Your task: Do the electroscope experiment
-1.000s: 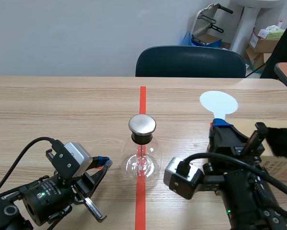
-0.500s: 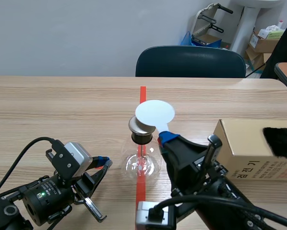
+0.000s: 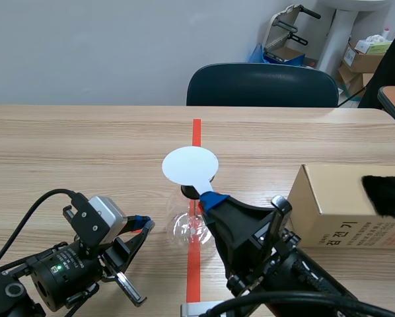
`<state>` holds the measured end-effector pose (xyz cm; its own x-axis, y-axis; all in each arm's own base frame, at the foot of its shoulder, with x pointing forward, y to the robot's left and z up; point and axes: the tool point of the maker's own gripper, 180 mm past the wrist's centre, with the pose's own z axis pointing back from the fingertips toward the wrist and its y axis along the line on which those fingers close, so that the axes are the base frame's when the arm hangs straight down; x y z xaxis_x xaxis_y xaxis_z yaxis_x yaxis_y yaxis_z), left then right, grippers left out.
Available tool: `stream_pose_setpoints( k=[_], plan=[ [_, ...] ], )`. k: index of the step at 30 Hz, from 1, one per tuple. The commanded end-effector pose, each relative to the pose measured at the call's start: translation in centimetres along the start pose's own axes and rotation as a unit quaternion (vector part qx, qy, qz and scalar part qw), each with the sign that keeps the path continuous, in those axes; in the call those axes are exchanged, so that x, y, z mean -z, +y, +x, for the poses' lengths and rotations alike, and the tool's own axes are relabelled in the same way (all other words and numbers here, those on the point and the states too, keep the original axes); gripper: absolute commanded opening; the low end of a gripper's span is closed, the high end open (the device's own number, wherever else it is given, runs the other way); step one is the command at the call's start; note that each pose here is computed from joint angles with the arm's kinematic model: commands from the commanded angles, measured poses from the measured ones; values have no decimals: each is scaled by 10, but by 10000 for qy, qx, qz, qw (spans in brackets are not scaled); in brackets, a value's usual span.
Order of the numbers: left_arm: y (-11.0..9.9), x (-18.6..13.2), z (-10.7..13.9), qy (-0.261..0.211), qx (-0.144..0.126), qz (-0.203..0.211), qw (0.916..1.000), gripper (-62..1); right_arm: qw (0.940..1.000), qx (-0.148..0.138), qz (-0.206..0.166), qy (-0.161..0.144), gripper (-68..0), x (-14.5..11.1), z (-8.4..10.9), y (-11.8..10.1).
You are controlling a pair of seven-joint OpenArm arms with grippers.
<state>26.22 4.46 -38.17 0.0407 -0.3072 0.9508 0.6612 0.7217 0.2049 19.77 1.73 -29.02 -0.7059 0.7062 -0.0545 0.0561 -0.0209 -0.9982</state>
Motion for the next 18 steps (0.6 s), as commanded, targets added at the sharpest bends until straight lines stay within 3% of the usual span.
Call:
stream_pose_setpoints(
  k=[1,10,14,18],
  plan=[
    [0,3,10,-171,-36,15,9998,-554,10000,-74,-52,-6,-665,-1,-1,-3],
    [-1,2,9,-165,-47,10,9999,-554,9999,-75,-52,92,-665,-1,-5,-3],
    [-1,2,9,-162,-45,11,9999,-554,9985,-73,-55,545,-665,-2,-21,-4],
    [-1,2,9,-163,-43,12,9999,-554,9921,-69,-60,1254,-665,-7,-47,-4]
  ],
)
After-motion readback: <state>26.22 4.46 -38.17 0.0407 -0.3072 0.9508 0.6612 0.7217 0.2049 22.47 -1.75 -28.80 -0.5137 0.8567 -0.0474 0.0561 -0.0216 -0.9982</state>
